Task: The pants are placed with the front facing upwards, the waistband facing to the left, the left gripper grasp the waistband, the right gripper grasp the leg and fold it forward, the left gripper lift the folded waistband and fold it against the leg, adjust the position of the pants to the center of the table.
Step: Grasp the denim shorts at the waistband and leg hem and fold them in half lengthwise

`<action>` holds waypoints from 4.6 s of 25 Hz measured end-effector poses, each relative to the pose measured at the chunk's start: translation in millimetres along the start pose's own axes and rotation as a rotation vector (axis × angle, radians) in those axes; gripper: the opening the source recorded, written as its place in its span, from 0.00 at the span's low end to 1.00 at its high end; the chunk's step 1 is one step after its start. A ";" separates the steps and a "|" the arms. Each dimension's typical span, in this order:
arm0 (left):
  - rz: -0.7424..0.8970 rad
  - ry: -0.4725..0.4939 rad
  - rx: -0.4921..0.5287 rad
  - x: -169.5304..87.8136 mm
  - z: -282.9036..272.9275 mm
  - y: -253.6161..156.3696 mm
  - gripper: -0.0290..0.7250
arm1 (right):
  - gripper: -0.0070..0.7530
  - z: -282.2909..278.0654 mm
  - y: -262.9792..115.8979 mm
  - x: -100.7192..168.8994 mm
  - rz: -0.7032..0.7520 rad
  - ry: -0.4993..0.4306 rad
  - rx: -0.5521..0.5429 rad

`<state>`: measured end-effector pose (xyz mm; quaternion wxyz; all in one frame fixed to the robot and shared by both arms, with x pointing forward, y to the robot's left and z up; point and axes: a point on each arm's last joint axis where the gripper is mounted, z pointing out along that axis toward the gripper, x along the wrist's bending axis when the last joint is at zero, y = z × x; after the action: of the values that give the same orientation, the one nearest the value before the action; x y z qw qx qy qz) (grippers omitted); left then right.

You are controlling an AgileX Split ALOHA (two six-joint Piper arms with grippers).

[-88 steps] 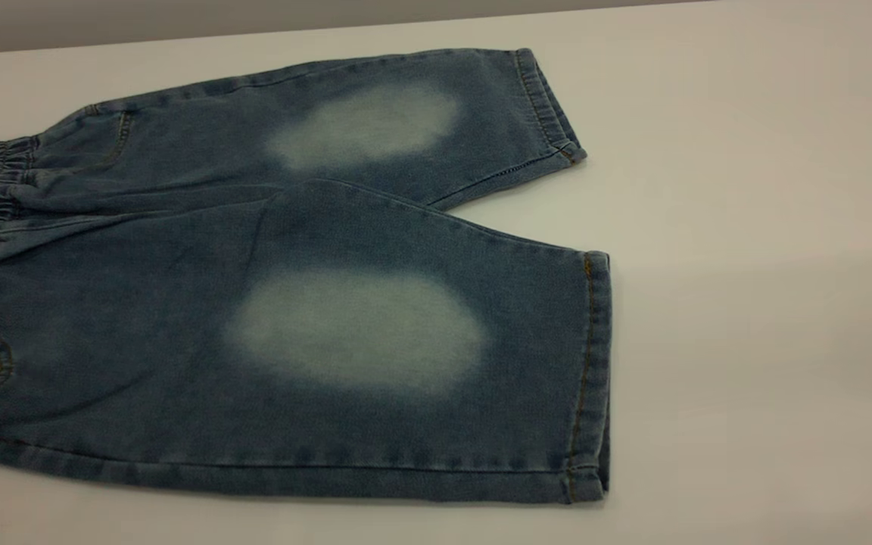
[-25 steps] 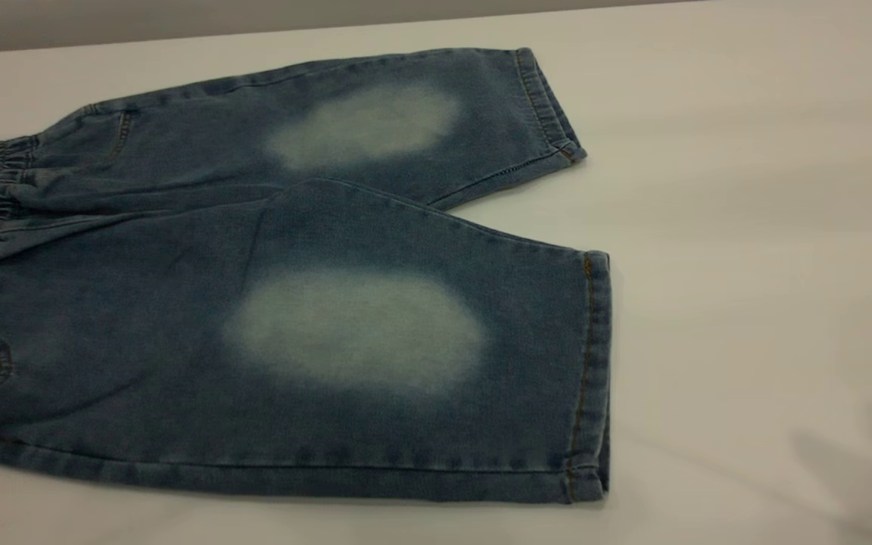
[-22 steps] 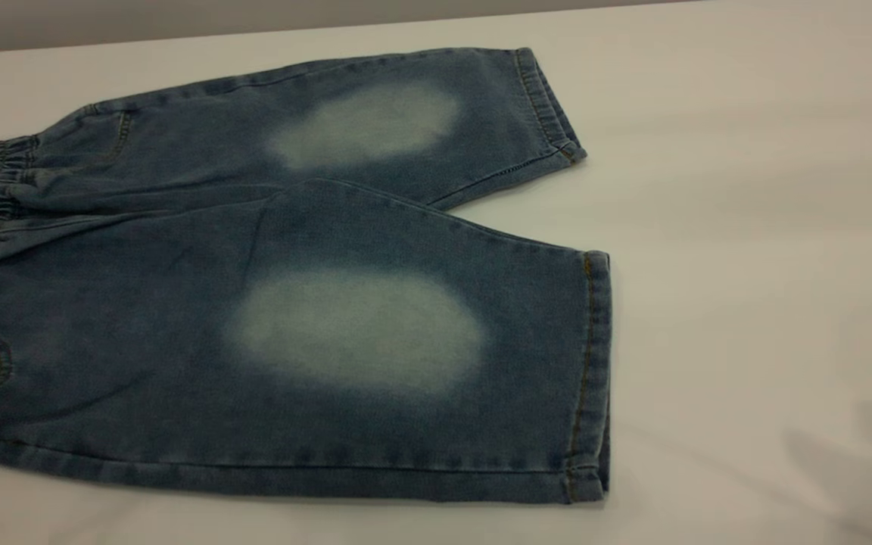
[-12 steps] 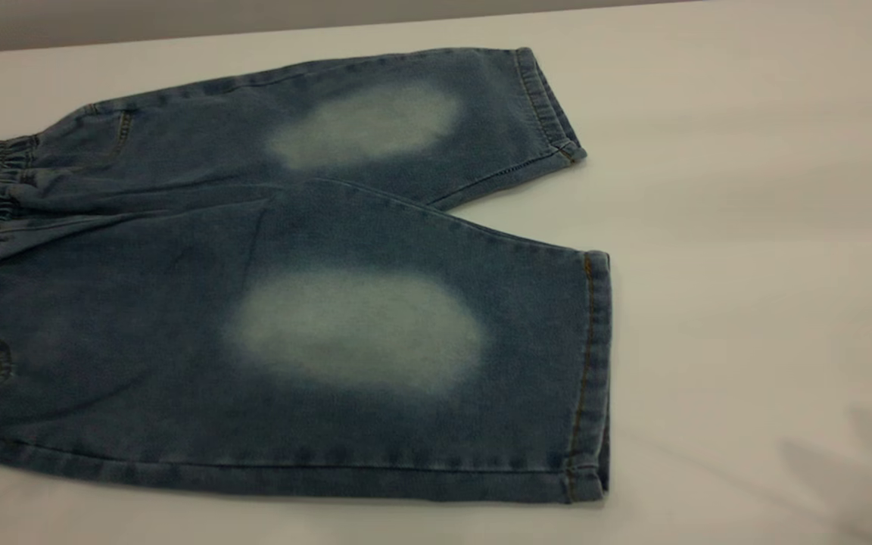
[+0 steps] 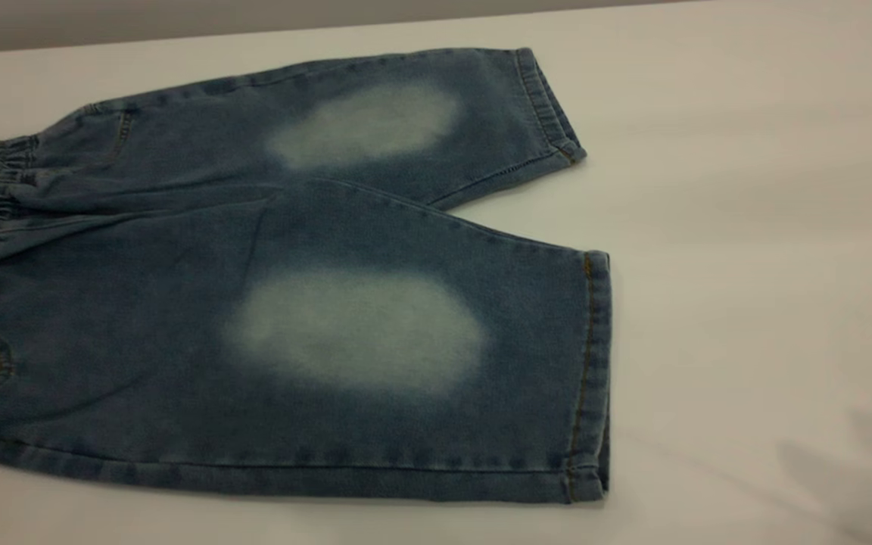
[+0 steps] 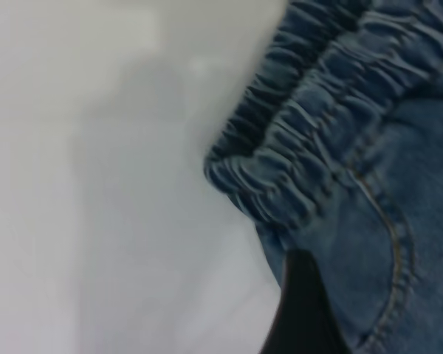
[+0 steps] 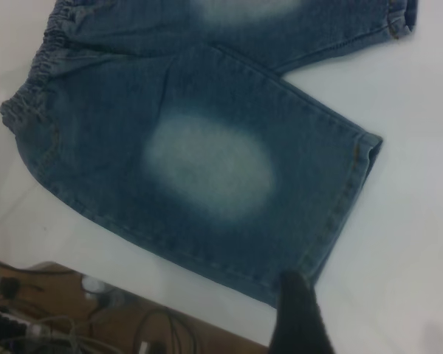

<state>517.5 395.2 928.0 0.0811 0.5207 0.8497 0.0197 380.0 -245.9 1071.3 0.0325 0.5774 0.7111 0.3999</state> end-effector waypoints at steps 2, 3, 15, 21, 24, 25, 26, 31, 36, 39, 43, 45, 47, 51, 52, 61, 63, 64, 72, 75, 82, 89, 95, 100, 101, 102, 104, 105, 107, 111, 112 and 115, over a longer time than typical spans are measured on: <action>-0.007 -0.019 0.021 10.3 10.0 5.7 0.63 | 0.54 0.0 0.0 0.0 0.000 0.000 0.000; -0.004 -0.030 0.035 14.1 15.2 7.0 0.63 | 0.54 0.0 0.0 0.0 0.000 0.000 0.000; 0.189 -0.067 0.109 32.9 51.7 6.4 0.63 | 0.54 0.0 0.1 0.0 -0.001 0.000 -0.001; 0.226 -0.009 0.074 38.0 52.1 10.2 0.63 | 0.54 0.0 0.1 0.0 -0.001 0.000 -0.001; 0.238 -0.001 0.047 38.3 52.0 12.7 0.63 | 0.54 0.0 0.1 0.0 -0.002 0.000 -0.001; 0.240 0.000 0.041 38.5 52.4 13.3 0.63 | 0.54 0.0 0.1 0.0 -0.002 0.000 -0.001; 0.239 0.000 0.043 38.7 53.9 13.2 0.63 | 0.54 0.0 0.1 0.0 -0.002 0.000 -0.001; 0.231 -0.009 0.102 40.2 70.9 8.9 0.63 | 0.54 0.0 0.1 0.0 -0.002 0.000 -0.001; 0.231 -0.003 0.085 40.8 75.6 10.6 0.63 | 0.54 0.0 0.3 -0.1 -0.002 -0.001 -0.003; 0.223 0.001 0.057 40.8 75.8 13.1 0.63 | 0.54 0.0 0.3 -0.1 -0.002 -0.001 -0.003; 0.210 -0.008 0.053 39.9 75.8 13.4 0.63 | 0.54 0.0 0.3 -0.1 -0.002 -0.001 -0.003; 0.211 -0.007 0.049 39.9 75.8 13.7 0.63 | 0.54 0.0 0.3 -0.1 -0.002 -0.001 -0.003; 0.211 -0.006 0.047 40.0 75.8 13.9 0.63 | 0.54 0.0 0.3 -0.1 -0.002 -0.001 -0.003; 0.208 -0.006 0.046 40.0 76.0 13.8 0.63 | 0.54 0.0 0.3 -0.1 -0.002 -0.001 -0.003; 0.208 -0.004 0.040 40.2 76.0 14.4 0.63 | 0.54 0.0 0.3 -0.1 -0.002 -0.001 -0.003; 0.204 -0.006 0.056 40.5 81.6 12.9 0.63 | 0.54 0.0 0.3 -0.1 -0.002 -0.001 -0.003; 0.200 -0.008 0.078 41.2 88.0 10.8 0.63 | 0.54 0.0 0.3 -0.1 -0.002 -0.001 -0.003; 0.199 -0.009 0.088 41.6 91.0 9.8 0.63 | 0.54 0.0 0.3 -0.1 -0.002 -0.001 -0.003; 0.190 -0.024 0.098 35.8 94.6 8.8 0.63 | 0.54 0.0 0.3 -0.1 -0.002 -0.001 -0.003; 0.203 -0.036 0.099 26.4 95.6 8.2 0.63 | 0.54 0.0 0.4 -0.1 -0.001 -0.001 -0.004; 0.206 -0.051 0.100 13.3 96.8 7.1 0.59 | 0.54 0.0 0.3 -0.2 -0.002 -0.002 -0.004; 0.158 -0.072 0.094 11.1 96.9 7.3 0.33 | 0.54 0.0 0.3 -0.2 -0.003 -0.002 -0.004; 0.158 -0.072 0.091 11.0 96.2 7.6 0.17 | 0.54 0.0 0.3 -0.2 -0.002 -0.002 -0.004; 0.118 -0.099 0.075 7.5 88.1 9.2 0.11 | 0.54 2.1 -0.3 -1.0 0.012 0.003 -0.005; 0.118 -0.103 0.078 6.9 85.9 8.9 0.11 | 0.54 4.6 -1.4 -2.4 0.023 0.005 -0.002; 0.120 -0.108 0.083 6.2 83.5 8.4 0.11 | 0.54 8.1 -3.4 -4.6 0.034 0.003 0.011; 0.123 -0.117 0.096 5.2 79.9 7.2 0.11 | 0.54 14.9 -8.2 -8.8 0.054 0.000 0.046; 0.124 -0.121 0.103 4.7 78.4 6.5 0.11 | 0.54 18.6 -10.5 -11.0 0.065 -0.001 0.064; 0.127 -0.131 0.122 3.7 75.8 4.7 0.11 | 0.54 24.9 -13.8 -15.3 0.088 -0.006 0.079; 0.132 -0.143 0.149 2.6 73.4 2.1 0.11 | 0.54 39.6 -26.4 -24.5 0.133 -0.012 0.113; 0.133 -0.143 0.149 2.6 73.4 2.1 0.11 | 0.54 43.4 -30.3 -26.7 0.151 -0.012 0.121; 0.133 -0.143 0.148 2.6 73.4 2.3 0.11 | 0.54 53.5 -40.7 -32.5 0.192 -0.010 0.137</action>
<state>530.0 394.9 855.6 0.1012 0.5803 0.8046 -0.0747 385.6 -245.5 996.8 -0.0421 0.6458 0.6778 0.3489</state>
